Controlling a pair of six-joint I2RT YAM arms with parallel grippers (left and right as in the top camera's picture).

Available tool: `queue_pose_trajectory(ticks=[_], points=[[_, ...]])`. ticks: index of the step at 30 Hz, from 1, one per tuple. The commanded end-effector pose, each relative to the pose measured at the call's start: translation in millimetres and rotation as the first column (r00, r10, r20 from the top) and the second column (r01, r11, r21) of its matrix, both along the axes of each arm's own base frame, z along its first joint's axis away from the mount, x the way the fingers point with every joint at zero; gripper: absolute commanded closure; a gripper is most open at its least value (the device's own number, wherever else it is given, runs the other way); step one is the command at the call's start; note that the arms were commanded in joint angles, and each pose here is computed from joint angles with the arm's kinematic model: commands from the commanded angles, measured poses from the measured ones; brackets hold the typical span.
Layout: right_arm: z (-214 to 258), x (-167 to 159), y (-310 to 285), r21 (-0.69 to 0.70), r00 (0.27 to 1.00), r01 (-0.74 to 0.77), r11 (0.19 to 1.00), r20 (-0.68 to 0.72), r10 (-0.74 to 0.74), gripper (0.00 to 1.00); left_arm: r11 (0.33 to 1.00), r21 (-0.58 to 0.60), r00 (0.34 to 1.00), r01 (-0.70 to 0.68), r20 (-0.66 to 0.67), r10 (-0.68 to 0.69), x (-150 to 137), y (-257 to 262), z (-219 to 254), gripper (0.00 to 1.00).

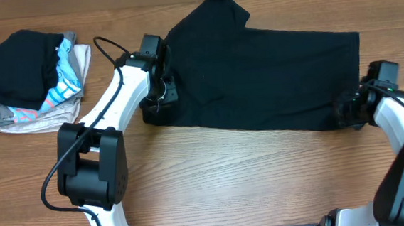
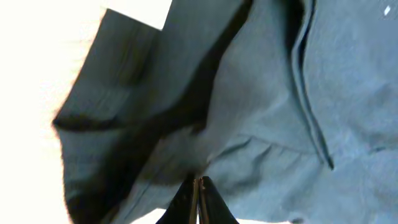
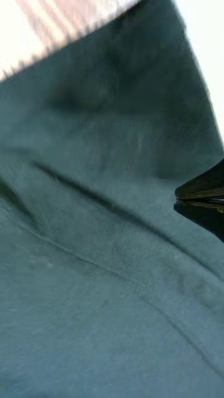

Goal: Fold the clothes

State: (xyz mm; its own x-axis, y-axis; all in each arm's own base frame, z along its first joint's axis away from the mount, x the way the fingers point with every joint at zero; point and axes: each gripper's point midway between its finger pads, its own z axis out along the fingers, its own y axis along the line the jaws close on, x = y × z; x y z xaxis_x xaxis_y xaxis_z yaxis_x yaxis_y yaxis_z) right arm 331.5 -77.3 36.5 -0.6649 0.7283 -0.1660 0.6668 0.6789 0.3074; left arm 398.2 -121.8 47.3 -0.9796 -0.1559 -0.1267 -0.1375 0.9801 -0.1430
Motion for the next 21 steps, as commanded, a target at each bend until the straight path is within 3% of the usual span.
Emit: queue_pose_trajectory(ticks=[1,9,13,21], points=[[-24.4,-2.3,8.6,0.002,0.996,-0.067,0.998,-0.054,0.067,0.96,1.000,-0.017,1.000,-0.009,-0.007,0.008,-1.9,-3.6,-10.3,0.95],[-54.8,-31.8,-6.3,-0.063,0.973,-0.032,0.997,-0.230,0.016,0.96,0.998,0.063,0.998,-0.029,0.049,0.026,3.7,11.8,-27.8,0.96],[-55.0,-64.2,-33.3,-0.217,0.918,0.115,0.969,-0.350,-0.187,0.96,0.990,0.129,0.999,-0.049,0.025,0.046,-5.4,24.9,-34.1,0.96],[-54.0,-83.8,-30.3,-0.211,0.886,0.107,0.972,-0.423,-0.190,0.96,0.985,0.168,0.995,-0.048,-0.076,0.061,-33.1,36.1,-43.8,0.96]])
